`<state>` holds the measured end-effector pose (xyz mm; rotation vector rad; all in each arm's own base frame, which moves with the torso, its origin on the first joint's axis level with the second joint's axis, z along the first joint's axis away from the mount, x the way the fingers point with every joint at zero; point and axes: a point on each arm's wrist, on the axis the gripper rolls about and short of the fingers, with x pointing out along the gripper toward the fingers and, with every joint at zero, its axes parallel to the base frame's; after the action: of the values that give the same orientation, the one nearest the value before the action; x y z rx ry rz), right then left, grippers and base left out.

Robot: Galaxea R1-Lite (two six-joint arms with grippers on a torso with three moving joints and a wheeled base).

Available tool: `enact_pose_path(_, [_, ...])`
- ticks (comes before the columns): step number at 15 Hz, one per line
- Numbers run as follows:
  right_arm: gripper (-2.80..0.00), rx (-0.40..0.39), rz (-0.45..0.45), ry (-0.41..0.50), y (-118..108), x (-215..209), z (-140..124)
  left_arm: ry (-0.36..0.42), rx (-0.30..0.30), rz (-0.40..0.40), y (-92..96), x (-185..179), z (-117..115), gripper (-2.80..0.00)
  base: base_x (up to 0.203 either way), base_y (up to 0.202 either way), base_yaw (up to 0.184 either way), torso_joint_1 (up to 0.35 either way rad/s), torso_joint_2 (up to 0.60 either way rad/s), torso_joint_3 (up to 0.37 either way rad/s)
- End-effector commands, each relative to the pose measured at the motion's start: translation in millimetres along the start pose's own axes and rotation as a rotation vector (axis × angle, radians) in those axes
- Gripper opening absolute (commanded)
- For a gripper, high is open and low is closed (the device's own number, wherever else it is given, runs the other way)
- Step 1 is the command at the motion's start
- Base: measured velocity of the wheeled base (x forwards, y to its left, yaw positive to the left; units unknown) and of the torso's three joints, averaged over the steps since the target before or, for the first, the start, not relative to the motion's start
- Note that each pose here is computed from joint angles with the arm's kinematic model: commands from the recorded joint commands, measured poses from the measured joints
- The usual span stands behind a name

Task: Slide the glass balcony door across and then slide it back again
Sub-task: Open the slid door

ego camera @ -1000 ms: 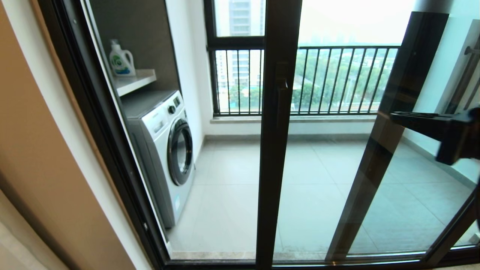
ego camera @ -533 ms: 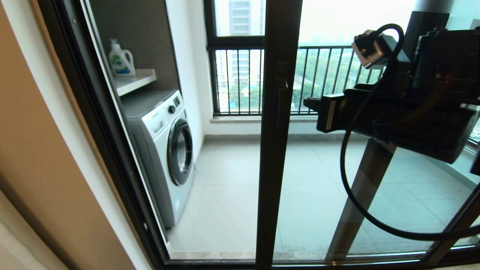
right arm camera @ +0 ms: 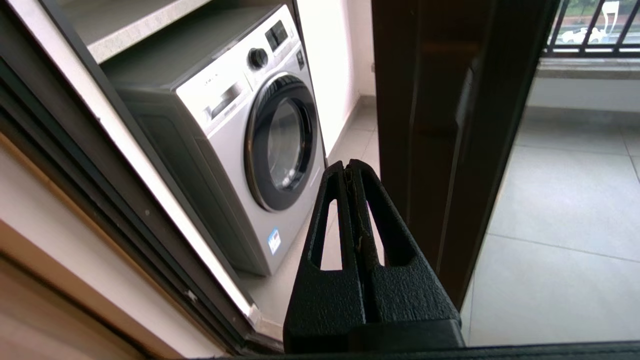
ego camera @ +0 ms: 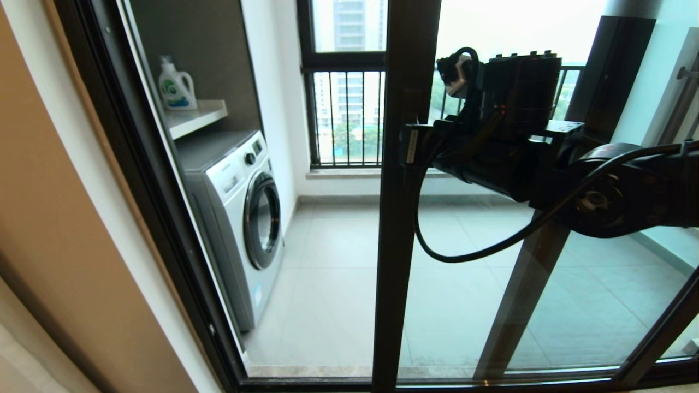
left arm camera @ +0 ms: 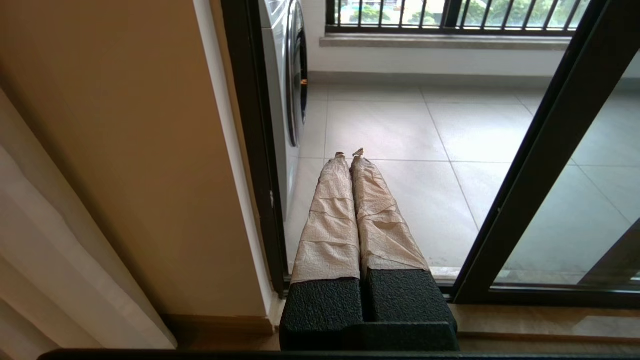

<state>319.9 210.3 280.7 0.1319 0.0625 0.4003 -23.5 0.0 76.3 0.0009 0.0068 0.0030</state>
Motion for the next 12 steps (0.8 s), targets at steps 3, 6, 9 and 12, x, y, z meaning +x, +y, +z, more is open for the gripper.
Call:
enact_pose_path(3, [-2.8, 0.003, -0.015, -0.001, 3, 44, -15, 0.002, -0.001, 0.001, 0.0, 0, 0, -2.8, 0.0, 0.0, 0.0, 0.0, 0.0, 0.0])
enact_pose_path(6, [-2.8, 0.002, -0.037, 0.001, 3, 55, -19, 0.002, 0.001, 0.0, 0.0, 0, 0, -2.8, 0.0, 0.0, 0.0, 0.0, 0.0, 0.0])
enact_pose_path(9, [-2.8, 0.002, -0.063, -0.002, -7, 59, -18, 0.001, 0.001, 0.0, 0.0, 0, 0, -2.8, 0.0, 0.0, 0.0, 0.0, 0.0, 0.0])
enact_pose_path(12, [-2.8, 0.001, -0.103, -0.007, -25, 61, -16, 0.002, -0.001, 0.0, 0.0, 0, 0, -2.8, 0.0, 0.0, 0.0, 0.0, 0.0, 0.0])
